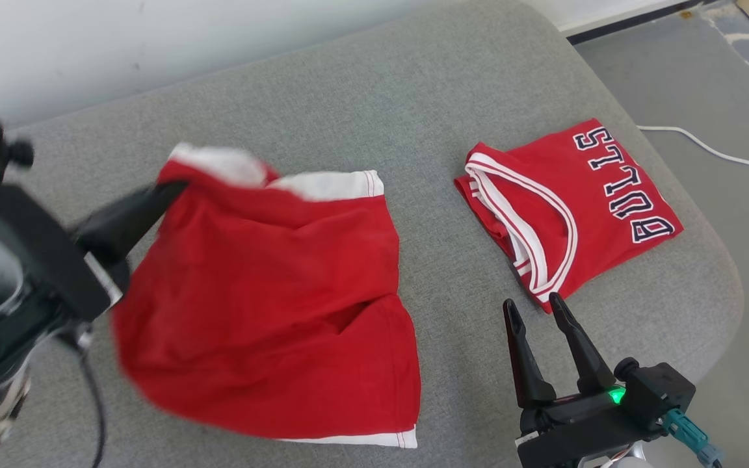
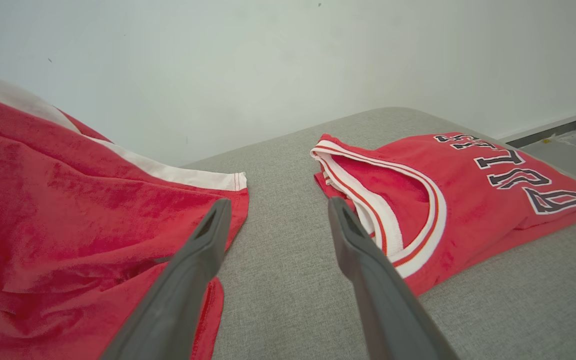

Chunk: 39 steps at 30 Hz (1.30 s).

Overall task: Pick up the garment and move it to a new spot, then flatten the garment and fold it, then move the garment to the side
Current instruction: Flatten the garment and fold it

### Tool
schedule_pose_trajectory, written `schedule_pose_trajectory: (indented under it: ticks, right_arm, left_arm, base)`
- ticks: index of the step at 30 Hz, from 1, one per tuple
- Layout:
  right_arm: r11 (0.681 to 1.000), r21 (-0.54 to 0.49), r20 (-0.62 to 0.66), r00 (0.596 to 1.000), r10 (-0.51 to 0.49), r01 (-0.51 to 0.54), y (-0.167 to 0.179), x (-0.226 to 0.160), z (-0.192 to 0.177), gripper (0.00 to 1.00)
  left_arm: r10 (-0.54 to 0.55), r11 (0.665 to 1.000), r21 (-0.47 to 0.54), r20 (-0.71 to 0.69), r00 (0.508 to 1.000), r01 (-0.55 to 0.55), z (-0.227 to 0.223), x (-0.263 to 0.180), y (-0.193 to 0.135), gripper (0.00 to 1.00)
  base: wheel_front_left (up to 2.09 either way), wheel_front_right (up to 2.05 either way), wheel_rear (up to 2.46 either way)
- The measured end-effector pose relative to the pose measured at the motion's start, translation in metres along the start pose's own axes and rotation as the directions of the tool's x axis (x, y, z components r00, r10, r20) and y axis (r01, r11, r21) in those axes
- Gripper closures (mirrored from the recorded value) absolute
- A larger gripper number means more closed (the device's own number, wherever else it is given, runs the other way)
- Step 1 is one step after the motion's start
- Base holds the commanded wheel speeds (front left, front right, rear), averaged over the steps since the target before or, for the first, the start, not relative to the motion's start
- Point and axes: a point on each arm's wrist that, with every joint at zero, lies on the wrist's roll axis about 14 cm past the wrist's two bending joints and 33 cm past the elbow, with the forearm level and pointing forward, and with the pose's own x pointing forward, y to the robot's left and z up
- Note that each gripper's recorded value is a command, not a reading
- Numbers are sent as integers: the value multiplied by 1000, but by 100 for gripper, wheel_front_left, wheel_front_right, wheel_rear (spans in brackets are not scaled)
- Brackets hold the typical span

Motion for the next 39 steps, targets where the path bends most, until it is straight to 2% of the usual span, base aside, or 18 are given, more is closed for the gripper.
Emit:
schedule_pose_trajectory:
  ticks: [3,7,11,13,16,19,24,27,34,39]
  right_arm:
    - [1000,2,4,1000,6,-6,2,0,1,0]
    - [1000,2,10,1000,15,-15,4,0,2,0]
    - [1000,7,13,999,30,-30,8,2,3,0]
    - [999,10,12,999,41,-41,12,2,2,0]
    - [998,15,11,998,56,-56,17,3,1,0]
    - [998,18,9,998,67,-67,20,5,0,0]
    - [996,10,-1,996,90,-90,27,10,-4,0]
    - [994,5,-10,993,114,-114,34,13,-7,0]
    - [989,-4,-17,988,151,-151,45,19,-10,0]
    - [986,-13,-23,986,163,-164,49,19,-12,0]
  left_arm:
    - [-115,992,66,81,990,110,27,8,-40,100]
    - [-248,961,162,156,956,223,53,8,-91,100]
    - [-290,944,220,191,938,247,63,0,-112,100]
    - [-234,956,227,211,949,185,65,-8,-100,100]
    - [-9,972,234,170,985,-32,44,-24,-40,100]
    - [209,958,168,152,966,-234,17,-50,22,100]
    - [426,899,50,122,896,-435,-29,-93,85,100]
    - [499,866,-14,102,861,-500,-62,-109,104,100]
    - [623,782,-145,133,771,-607,-117,-129,124,100]
    - [661,750,-137,158,733,-647,-134,-135,126,100]
  base:
    - [0,0,0]
    - [0,0,0]
    - [0,0,0]
    - [0,0,0]
    - [0,0,0]
    - [0,0,0]
    - [0,0,0]
    - [0,0,0]
    - [0,0,0]
    - [0,0,0]
